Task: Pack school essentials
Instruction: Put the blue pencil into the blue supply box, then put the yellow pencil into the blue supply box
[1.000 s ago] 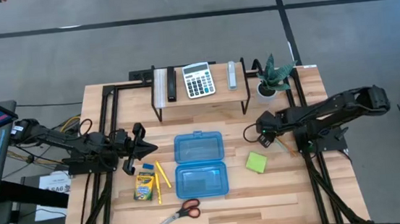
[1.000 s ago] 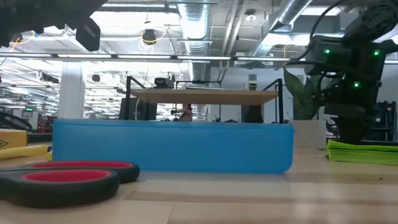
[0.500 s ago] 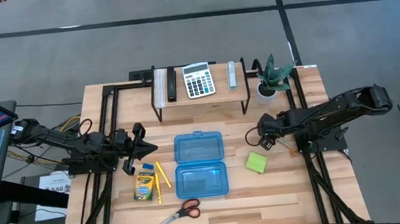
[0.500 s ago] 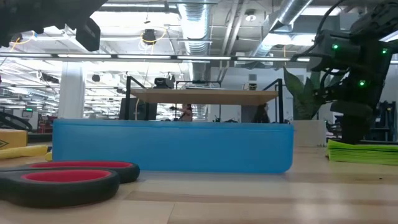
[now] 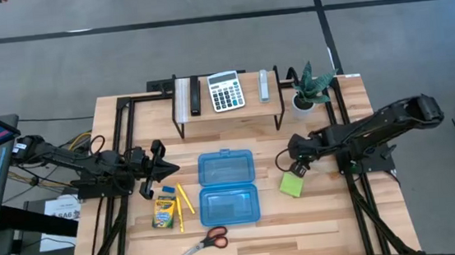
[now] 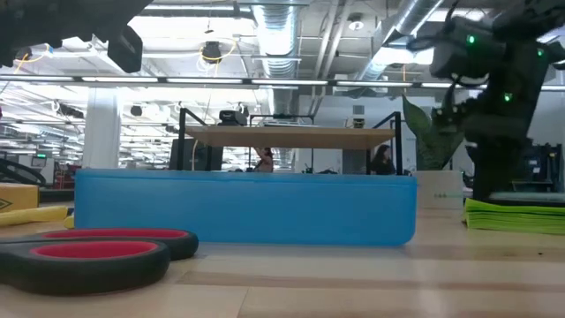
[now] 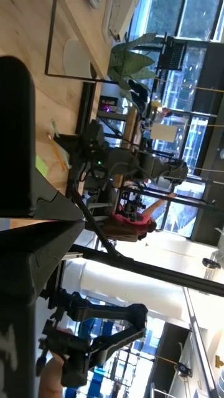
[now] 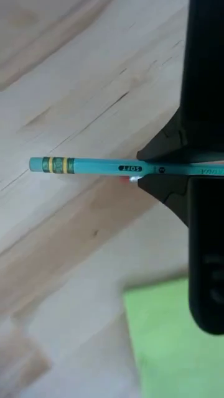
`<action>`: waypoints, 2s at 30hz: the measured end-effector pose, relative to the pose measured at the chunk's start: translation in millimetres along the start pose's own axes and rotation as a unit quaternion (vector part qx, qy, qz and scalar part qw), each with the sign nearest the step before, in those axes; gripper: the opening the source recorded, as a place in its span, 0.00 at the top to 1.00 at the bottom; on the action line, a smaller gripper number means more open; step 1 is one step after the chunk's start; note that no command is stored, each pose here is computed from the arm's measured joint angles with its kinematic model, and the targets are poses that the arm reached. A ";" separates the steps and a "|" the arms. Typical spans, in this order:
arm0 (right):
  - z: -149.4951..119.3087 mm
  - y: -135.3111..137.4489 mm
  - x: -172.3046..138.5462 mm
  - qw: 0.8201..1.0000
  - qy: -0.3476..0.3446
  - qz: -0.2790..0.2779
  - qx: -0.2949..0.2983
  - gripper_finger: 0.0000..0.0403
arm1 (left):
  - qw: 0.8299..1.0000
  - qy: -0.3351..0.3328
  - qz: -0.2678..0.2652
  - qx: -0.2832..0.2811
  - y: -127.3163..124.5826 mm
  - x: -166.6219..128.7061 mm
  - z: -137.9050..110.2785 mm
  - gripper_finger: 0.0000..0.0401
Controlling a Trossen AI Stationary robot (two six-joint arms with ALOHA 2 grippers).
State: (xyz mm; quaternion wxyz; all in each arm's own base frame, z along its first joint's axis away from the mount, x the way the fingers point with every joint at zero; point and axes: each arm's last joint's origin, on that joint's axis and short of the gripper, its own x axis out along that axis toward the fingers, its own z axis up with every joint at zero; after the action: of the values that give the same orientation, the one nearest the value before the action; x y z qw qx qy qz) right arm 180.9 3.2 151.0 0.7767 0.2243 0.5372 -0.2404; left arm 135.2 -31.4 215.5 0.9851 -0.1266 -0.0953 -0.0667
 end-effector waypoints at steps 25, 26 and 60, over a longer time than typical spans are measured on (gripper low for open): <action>86.2 159.2 -29.8 0.937 -0.174 0.197 -0.230 0.97 | 1.000 0.000 0.000 0.003 0.0 0.0 0.0 1.00; 90.0 166.0 -25.7 0.933 -0.175 0.204 -0.240 0.97 | 1.000 0.000 0.000 0.003 0.0 0.0 0.0 1.00; 144.4 207.9 54.5 0.916 -0.113 0.249 -0.293 0.59 | 1.000 0.014 0.002 0.014 0.6 0.0 -2.8 1.00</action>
State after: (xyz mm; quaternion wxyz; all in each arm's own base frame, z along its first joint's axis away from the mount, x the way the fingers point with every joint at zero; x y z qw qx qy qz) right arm 430.3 71.3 164.9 0.8980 0.0840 0.4190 0.1049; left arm 135.7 -31.6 212.7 0.9882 -0.1117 -0.0820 -0.0648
